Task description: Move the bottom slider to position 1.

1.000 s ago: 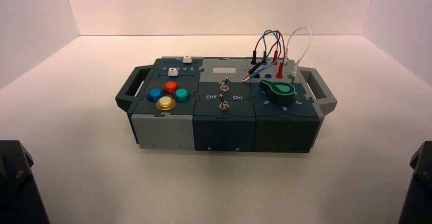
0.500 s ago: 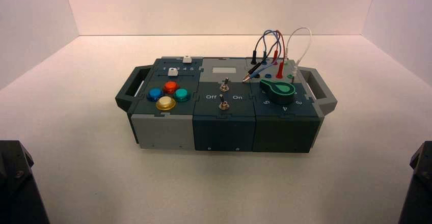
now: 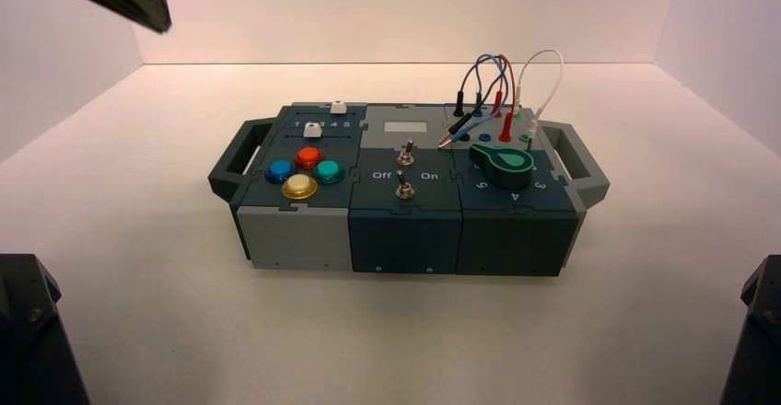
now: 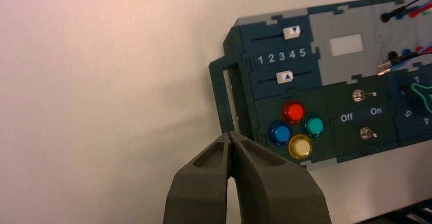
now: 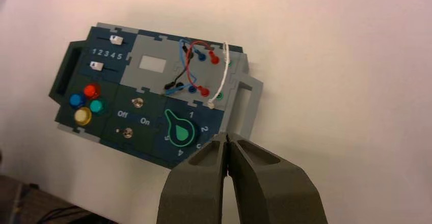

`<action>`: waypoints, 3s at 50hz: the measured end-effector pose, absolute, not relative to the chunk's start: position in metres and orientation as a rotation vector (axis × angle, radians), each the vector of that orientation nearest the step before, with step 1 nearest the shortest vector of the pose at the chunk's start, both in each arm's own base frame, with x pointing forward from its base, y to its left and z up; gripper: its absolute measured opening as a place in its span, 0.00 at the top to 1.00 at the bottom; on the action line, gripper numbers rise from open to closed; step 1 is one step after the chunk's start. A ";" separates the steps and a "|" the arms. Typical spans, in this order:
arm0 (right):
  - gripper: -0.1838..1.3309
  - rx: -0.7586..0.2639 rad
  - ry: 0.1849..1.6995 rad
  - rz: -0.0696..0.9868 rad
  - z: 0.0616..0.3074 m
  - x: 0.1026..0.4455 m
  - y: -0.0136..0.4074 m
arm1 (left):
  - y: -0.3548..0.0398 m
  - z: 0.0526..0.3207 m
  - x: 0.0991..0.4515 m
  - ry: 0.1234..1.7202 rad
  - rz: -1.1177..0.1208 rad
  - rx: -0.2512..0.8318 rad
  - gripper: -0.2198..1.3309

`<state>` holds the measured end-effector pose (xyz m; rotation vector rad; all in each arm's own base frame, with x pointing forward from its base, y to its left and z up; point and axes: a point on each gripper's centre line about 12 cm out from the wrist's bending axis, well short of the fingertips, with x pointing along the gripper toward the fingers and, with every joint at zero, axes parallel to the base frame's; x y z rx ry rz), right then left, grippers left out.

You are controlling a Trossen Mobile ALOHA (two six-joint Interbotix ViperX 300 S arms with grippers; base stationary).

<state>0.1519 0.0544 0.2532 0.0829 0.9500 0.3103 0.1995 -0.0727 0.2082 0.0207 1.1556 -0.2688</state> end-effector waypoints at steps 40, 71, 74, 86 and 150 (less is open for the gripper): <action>0.97 0.037 1.107 0.545 0.238 0.188 0.130 | -0.082 0.174 0.227 1.254 -0.244 0.010 0.96; 0.97 0.117 1.244 0.598 0.187 0.246 0.221 | -0.086 0.166 0.244 1.208 -0.218 -0.030 0.96; 0.97 0.105 1.261 0.604 0.180 0.250 0.231 | -0.086 0.165 0.244 1.205 -0.218 -0.030 0.96; 0.97 0.078 1.349 0.586 0.141 0.273 0.259 | -0.086 0.160 0.243 1.203 -0.214 -0.032 0.96; 0.97 0.157 1.436 0.584 0.095 0.284 0.314 | -0.084 0.150 0.241 1.194 -0.209 -0.033 0.96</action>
